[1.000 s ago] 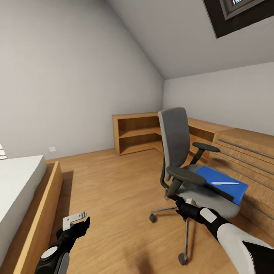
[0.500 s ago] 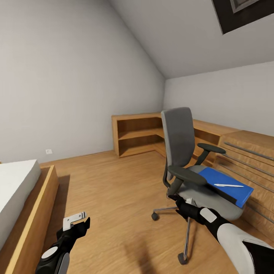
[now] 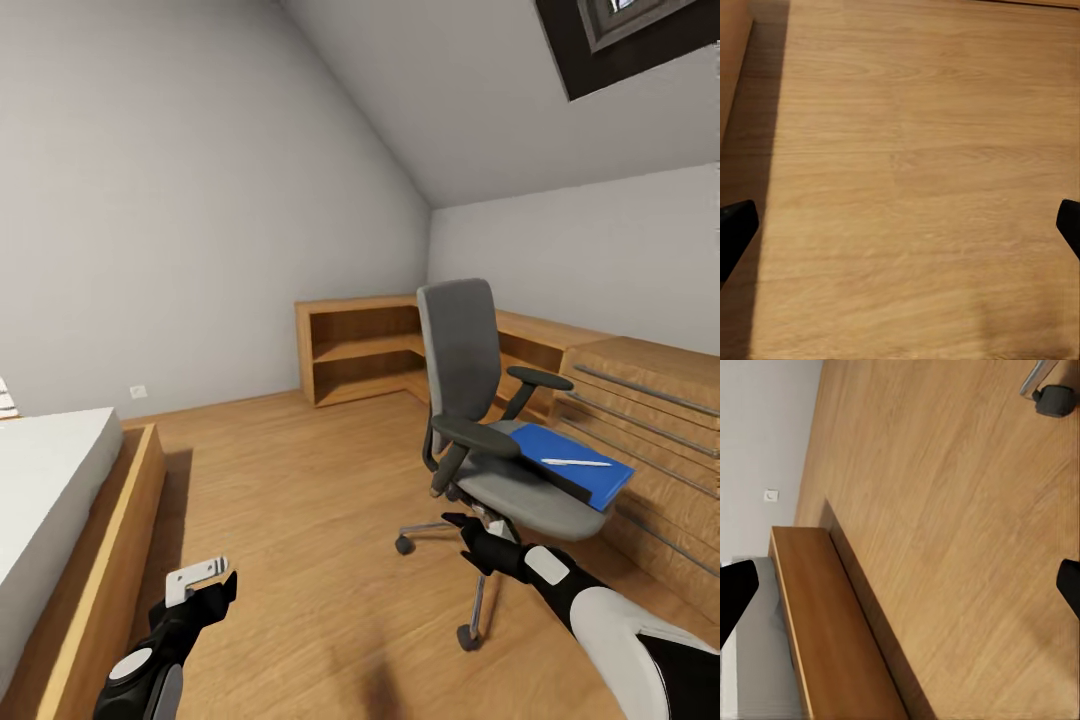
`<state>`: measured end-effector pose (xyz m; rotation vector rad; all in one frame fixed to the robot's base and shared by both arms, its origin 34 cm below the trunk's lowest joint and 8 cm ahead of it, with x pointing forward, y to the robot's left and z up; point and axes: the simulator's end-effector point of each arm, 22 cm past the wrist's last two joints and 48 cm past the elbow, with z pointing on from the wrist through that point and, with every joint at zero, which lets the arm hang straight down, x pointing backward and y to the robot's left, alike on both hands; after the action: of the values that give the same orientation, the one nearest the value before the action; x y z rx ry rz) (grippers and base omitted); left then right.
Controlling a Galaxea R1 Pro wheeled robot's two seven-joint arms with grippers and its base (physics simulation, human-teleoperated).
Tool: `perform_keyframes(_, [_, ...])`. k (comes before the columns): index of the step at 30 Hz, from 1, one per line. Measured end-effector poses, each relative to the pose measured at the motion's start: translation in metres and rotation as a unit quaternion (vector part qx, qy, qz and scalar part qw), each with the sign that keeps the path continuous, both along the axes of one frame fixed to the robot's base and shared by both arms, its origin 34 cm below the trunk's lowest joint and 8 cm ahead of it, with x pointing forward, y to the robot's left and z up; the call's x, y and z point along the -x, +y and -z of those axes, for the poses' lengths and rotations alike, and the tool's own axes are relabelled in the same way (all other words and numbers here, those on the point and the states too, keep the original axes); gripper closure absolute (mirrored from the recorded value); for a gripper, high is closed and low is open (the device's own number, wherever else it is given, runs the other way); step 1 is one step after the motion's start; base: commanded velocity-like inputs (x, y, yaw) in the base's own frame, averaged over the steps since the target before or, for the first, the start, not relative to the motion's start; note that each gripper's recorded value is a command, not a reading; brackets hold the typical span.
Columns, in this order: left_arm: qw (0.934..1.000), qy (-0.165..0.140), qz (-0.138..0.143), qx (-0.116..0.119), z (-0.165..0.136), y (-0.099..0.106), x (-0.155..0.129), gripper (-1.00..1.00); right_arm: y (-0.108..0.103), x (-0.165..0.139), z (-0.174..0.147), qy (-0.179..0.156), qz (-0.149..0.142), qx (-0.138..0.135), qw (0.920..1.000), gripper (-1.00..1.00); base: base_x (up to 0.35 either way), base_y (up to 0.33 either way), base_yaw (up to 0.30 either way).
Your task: In the bedroom, organize the workspace by keeping the computer under the desk, ensuring the monitor is on the desk, placing the keyboard on the desk next to the monitor, placing the mouse on the desk next to the keyboard, moving the folder from the swivel chair onto the desk next to the mouse, stacking the notebook on top of the folder with the pen on top of the notebook, and positioning the swivel chair next to the desk.
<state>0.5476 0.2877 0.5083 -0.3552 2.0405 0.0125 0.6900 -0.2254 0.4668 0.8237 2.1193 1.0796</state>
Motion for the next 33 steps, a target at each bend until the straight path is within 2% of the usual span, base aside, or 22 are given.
perform_keyframes(16, [1.0000,0.000,0.000,-0.001,0.001,0.001,0.000,-1.00,0.003,-0.001,0.001,-0.004,0.001,0.007,1.0000,-1.00,-0.336,0.000,0.000])
perform_keyframes(20, [1.0000,-0.001,-0.001,-0.002,0.000,0.002,0.000,-1.00,0.008,-0.005,0.001,-0.017,0.002,0.025,0.9995,-1.00,-0.274,0.000,0.000])
perform_keyframes(24, [1.0000,-0.004,-0.002,-0.003,-0.001,0.002,-0.001,-1.00,0.012,-0.007,0.003,-0.032,-0.005,0.057,0.9979,-1.00,-0.100,0.000,0.000])
perform_keyframes(31, [1.0000,-0.005,-0.002,-0.003,-0.012,0.003,-0.004,-1.00,0.033,0.000,0.010,-0.047,-0.027,0.110,0.9925,-1.00,-0.023,0.000,0.000])
perform_keyframes(33, [1.0000,-0.002,-0.001,-0.003,-0.015,0.002,-0.004,-1.00,0.034,0.010,0.024,-0.051,-0.029,0.138,0.9887,-1.00,-0.005,0.000,0.000])
